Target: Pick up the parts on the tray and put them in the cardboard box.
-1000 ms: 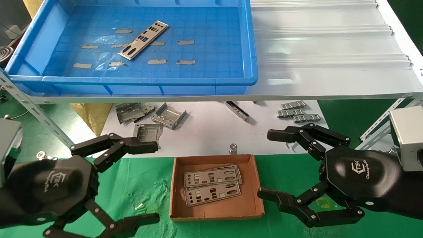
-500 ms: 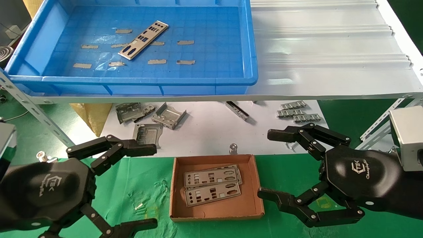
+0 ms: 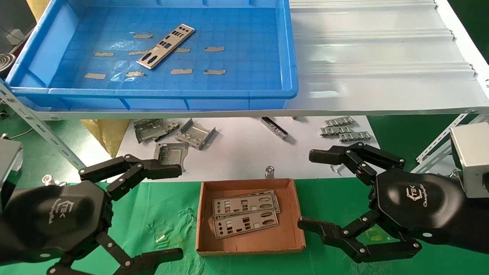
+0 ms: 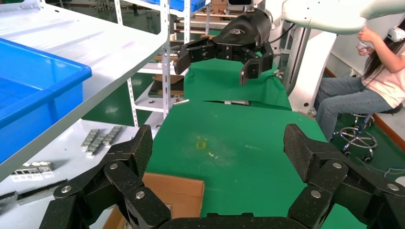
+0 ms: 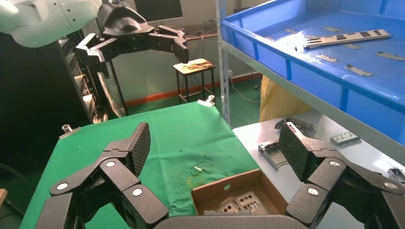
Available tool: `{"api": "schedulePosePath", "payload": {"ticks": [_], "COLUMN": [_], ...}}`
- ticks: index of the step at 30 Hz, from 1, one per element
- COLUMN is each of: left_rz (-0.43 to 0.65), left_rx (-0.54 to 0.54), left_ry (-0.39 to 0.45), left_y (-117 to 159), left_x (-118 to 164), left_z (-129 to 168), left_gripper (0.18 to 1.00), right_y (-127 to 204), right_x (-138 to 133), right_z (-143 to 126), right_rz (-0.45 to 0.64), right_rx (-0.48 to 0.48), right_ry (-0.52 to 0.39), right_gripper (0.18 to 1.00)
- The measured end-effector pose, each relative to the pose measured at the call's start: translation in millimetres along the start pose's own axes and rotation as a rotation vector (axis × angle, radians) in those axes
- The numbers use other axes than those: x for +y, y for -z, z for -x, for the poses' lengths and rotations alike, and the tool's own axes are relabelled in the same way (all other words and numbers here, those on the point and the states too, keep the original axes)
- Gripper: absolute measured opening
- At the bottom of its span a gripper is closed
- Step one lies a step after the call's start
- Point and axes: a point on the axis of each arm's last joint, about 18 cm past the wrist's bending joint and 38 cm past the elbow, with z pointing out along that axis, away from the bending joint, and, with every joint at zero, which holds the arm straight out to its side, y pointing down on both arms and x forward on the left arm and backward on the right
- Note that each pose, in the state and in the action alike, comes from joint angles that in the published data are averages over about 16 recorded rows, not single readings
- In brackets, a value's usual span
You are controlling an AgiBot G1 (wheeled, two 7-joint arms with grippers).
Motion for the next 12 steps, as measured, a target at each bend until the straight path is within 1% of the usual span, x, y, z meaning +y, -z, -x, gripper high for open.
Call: {"api": "schedulePosePath", "payload": {"ticks": [12], "left_rz": [0.000], "left_rx": [-0.001], "left_ry": [0.001], "left_y": [-0.2], "left_x": [0.6], "left_z": [0.8], "left_gripper": [1.001], "right_y": [0.0], "right_x": [0.0], "right_z": [0.0], "right_rz": [0.000], "right_rx": [0.000], "right_ry": [0.000], "right_gripper": [1.000]}}
